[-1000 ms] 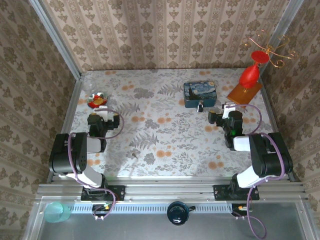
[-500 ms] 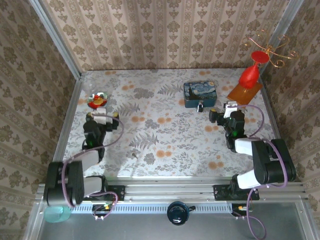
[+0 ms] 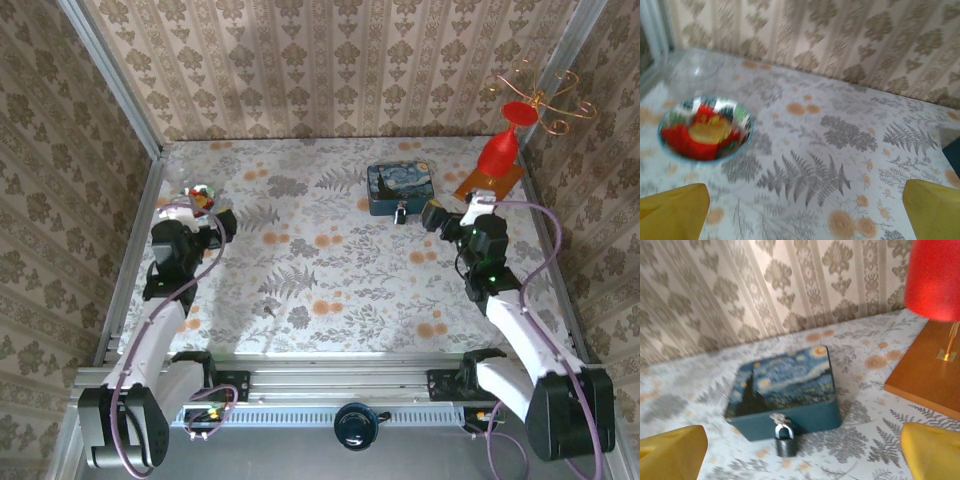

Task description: Unlock a padlock with a key

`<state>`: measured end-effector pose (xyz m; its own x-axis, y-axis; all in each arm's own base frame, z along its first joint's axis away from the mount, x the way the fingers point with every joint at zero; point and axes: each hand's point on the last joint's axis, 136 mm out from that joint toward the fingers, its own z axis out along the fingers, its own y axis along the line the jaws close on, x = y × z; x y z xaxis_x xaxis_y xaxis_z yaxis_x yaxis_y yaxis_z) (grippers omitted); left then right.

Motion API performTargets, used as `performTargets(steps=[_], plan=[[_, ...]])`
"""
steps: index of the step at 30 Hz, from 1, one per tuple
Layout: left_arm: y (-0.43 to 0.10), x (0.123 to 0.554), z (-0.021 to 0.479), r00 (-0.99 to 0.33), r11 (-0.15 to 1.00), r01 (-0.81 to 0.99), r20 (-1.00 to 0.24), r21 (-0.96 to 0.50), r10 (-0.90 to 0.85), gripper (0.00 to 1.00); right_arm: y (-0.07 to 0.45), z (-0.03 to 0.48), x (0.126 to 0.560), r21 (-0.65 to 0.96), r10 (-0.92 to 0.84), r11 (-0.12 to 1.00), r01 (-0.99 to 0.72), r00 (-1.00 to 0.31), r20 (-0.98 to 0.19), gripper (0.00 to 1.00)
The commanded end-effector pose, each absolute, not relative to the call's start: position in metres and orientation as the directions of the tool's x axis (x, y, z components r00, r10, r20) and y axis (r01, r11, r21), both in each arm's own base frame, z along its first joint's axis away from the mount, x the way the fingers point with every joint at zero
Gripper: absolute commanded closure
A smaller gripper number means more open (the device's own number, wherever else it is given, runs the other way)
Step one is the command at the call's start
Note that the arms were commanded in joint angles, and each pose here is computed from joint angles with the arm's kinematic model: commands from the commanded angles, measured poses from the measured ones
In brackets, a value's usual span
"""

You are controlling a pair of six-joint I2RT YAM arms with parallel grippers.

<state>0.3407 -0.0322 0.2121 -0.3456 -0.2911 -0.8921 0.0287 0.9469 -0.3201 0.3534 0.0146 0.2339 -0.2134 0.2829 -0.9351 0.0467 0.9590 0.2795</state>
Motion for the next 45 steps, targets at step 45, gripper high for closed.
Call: performTargets(steps=[45], plan=[[-0.015, 0.210, 0.161, -0.331, 0.923, -0.103, -0.862, -0.372, -0.384, 0.00, 0.383, 0.113, 0.238, 0.218, -0.301, 0.864, -0.454, -0.814, -0.497, 0.21]])
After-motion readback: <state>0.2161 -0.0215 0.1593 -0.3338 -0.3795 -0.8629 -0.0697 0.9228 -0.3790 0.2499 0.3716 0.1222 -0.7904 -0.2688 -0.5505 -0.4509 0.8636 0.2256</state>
